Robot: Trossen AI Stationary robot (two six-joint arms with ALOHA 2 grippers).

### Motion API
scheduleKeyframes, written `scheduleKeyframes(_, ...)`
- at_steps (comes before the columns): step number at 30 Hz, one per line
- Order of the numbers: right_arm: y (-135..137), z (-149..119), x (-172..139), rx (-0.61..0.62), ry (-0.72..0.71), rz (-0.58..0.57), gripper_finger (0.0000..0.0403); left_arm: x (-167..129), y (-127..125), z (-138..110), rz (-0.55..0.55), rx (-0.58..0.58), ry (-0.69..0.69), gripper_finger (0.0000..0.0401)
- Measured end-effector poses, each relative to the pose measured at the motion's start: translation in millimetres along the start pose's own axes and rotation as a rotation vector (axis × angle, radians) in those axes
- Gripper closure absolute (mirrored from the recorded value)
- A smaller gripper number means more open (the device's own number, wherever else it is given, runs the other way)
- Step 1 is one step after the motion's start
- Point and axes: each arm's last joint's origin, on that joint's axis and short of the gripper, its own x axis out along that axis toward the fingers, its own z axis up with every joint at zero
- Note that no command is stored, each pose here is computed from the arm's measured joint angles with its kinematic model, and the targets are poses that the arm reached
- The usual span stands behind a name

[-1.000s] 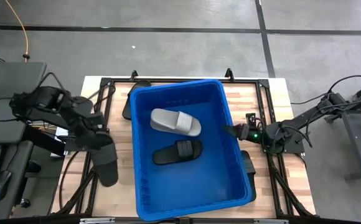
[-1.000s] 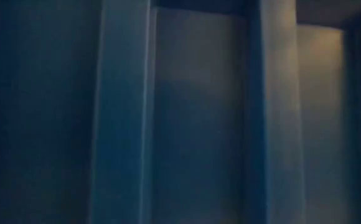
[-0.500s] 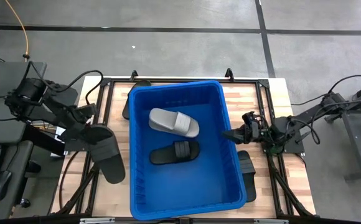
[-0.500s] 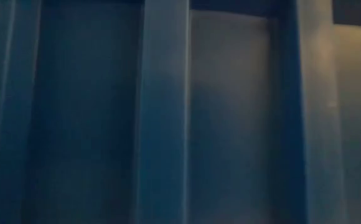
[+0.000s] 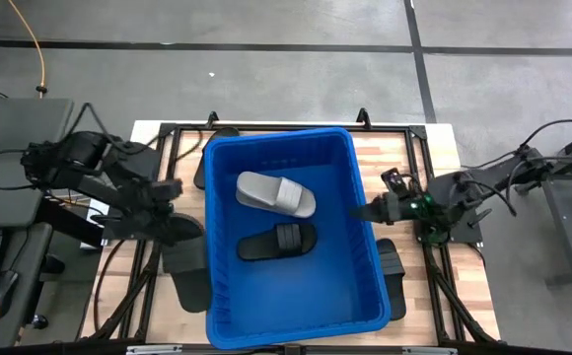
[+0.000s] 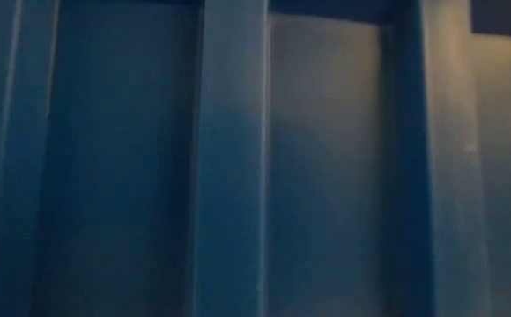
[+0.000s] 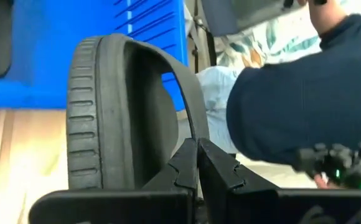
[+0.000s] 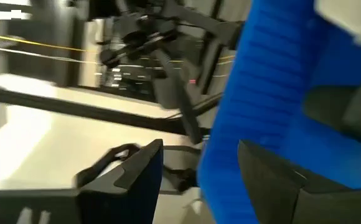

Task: Pick and place slides into bin
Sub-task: Put the black slide into the blue bin

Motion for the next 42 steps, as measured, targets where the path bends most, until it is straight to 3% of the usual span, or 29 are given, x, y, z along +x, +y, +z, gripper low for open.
scheduleKeyframes(5,17,9,29,-0.071,0.056,-0.111,0.0206,20,0,21,-0.002,0.074,0.006,0.0401)
scheduleKeyframes(13,32,12,88,-0.185,0.222,-0.103,0.0191,37,-3,40,-0.039,0.133,-0.015,0.0401)
scheduleKeyframes(21,24,17,134,-0.185,0.324,-0.108,0.0144,44,-9,52,-0.112,0.191,-0.050,0.0401)
scheduleKeyframes(26,26,18,163,-0.206,0.356,-0.071,0.0128,48,-7,56,-0.098,0.185,-0.060,0.0401)
scheduleKeyframes(36,28,32,205,-0.270,0.382,-0.068,0.0127,67,-6,70,-0.156,0.188,-0.004,0.0401)
scheduleKeyframes(42,34,35,213,-0.271,0.409,-0.046,0.0130,70,-5,73,-0.164,0.211,0.004,0.0401)
